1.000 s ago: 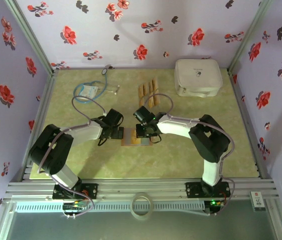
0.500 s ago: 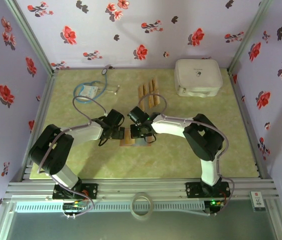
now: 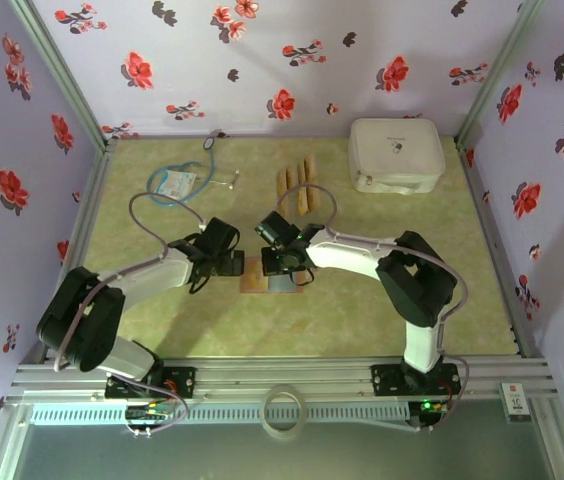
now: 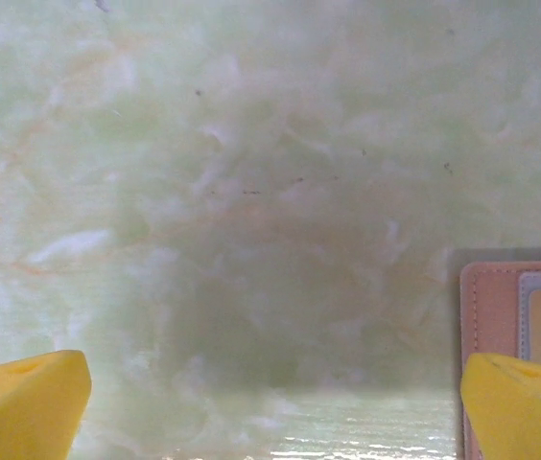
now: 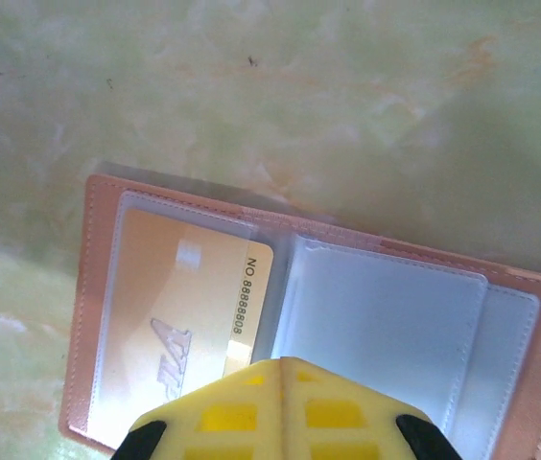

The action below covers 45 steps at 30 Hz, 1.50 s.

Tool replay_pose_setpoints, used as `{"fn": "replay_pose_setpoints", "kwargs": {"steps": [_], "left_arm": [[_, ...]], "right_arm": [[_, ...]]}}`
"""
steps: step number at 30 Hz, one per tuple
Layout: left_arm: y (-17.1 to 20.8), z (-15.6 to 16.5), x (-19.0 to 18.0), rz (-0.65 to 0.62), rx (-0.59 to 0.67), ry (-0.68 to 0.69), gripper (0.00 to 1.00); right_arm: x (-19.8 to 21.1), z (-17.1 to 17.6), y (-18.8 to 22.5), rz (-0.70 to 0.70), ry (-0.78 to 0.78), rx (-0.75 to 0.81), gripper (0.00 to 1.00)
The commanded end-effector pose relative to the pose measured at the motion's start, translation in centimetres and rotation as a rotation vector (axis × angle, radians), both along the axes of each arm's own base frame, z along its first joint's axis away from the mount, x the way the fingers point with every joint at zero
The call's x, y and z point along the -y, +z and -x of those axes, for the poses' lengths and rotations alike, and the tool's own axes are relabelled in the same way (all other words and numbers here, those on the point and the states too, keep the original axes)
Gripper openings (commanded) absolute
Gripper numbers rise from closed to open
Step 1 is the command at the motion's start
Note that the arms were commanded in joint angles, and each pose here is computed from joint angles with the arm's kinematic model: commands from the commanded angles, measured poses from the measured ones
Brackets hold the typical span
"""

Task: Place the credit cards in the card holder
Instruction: Insert the credit card into the card slot.

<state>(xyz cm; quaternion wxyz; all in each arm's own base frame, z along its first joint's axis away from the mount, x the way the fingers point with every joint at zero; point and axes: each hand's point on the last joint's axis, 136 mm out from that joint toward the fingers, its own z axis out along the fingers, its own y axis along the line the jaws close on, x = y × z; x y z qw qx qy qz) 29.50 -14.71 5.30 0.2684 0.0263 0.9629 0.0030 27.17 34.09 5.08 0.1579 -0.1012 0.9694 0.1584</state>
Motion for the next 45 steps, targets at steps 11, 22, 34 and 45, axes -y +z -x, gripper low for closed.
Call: {"fn": "replay_pose_setpoints", "kwargs": {"steps": [11,22,34,45], "left_arm": [[-2.6,1.1,-1.2,-0.048,-0.074,0.021,1.00],[-3.4,0.9,-0.8,-0.047,-0.089,0.007,1.00],[-3.7,0.8,-0.4,-0.039,-0.094,-0.007,1.00],[-4.0,0.9,-0.3,-0.033,-0.099,-0.008,1.00]], "right_arm": [[-1.2,0.0,0.1,-0.036,0.010,-0.012,0.00],[-2.0,-0.1,-0.9,-0.042,0.012,-0.032,0.00],[-3.0,0.1,-1.7,-0.048,0.027,-0.051,0.00],[-3.7,0.3,-1.5,-0.054,0.042,-0.054,0.00]]}}
